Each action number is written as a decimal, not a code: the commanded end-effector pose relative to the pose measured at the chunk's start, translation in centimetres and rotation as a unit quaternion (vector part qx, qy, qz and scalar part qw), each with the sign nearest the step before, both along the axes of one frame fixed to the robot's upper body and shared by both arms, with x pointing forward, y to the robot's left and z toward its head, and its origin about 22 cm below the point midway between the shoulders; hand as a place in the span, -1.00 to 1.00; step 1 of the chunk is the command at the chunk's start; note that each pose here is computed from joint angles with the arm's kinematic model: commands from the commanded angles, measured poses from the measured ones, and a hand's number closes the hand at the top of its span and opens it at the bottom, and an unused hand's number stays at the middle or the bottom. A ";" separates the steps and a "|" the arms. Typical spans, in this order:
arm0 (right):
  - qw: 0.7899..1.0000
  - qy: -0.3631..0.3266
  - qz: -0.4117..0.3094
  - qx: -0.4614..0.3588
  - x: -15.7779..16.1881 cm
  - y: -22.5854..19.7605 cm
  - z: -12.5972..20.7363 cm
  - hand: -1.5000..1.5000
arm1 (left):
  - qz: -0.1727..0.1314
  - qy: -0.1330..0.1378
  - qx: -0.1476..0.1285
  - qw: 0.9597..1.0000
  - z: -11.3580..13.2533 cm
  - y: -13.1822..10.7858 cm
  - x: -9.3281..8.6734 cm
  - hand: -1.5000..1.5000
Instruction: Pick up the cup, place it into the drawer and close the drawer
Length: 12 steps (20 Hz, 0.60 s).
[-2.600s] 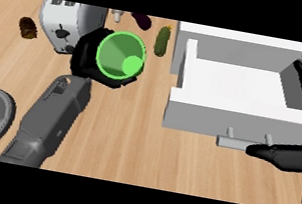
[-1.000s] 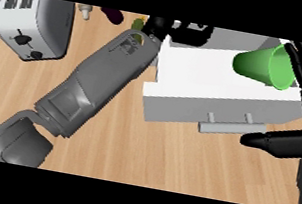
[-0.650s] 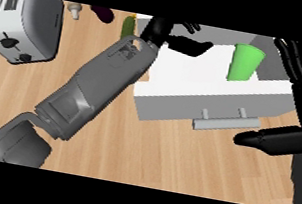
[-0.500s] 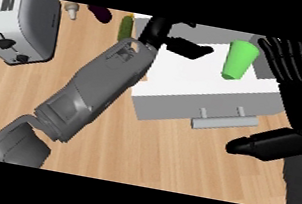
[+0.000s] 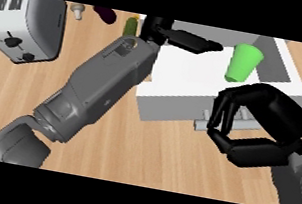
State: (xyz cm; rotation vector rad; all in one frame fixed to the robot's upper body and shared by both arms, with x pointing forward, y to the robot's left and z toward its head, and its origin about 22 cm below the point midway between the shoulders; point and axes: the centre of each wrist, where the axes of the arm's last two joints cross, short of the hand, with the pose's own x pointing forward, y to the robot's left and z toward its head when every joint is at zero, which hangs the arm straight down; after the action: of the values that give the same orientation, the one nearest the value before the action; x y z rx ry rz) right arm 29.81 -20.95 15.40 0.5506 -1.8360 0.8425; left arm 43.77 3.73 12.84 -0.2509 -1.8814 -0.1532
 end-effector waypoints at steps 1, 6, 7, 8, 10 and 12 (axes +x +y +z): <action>0.991 0.013 0.035 -0.130 -0.3 -0.3 0.0 1.00 | 0.023 -0.011 -0.026 0.999 0.6 -0.1 0.1 -1.00; 0.974 -0.022 -0.035 -0.222 -1.3 -1.4 -1.1 -1.00 | 0.036 -0.006 -0.040 0.999 -0.7 0.5 0.1 -1.00; 0.965 -0.050 -0.043 -0.253 -1.9 -1.0 -0.2 -1.00 | 0.057 -0.005 -0.042 0.997 -2.1 1.0 -0.1 -1.00; 0.962 -0.048 -0.061 -0.260 -1.5 0.0 -1.0 -1.00 | 0.040 -0.008 -0.044 0.998 -0.5 0.3 0.0 -1.00; 0.955 -0.035 -0.069 -0.287 -2.5 -0.3 -3.5 -1.00 | 0.049 -0.008 -0.055 0.997 -0.9 0.6 0.1 -1.00; 0.951 -0.012 -0.084 -0.299 -2.8 0.2 -7.4 -1.00 | 0.034 -0.013 -0.079 0.996 -1.9 1.1 -0.2 -1.00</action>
State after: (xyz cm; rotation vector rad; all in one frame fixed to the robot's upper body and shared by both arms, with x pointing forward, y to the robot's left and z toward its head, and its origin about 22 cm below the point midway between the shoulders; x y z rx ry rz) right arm 28.08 -21.26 11.87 0.0930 -1.5820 1.1879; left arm 43.75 4.52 11.53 -0.2533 -1.9158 -0.0018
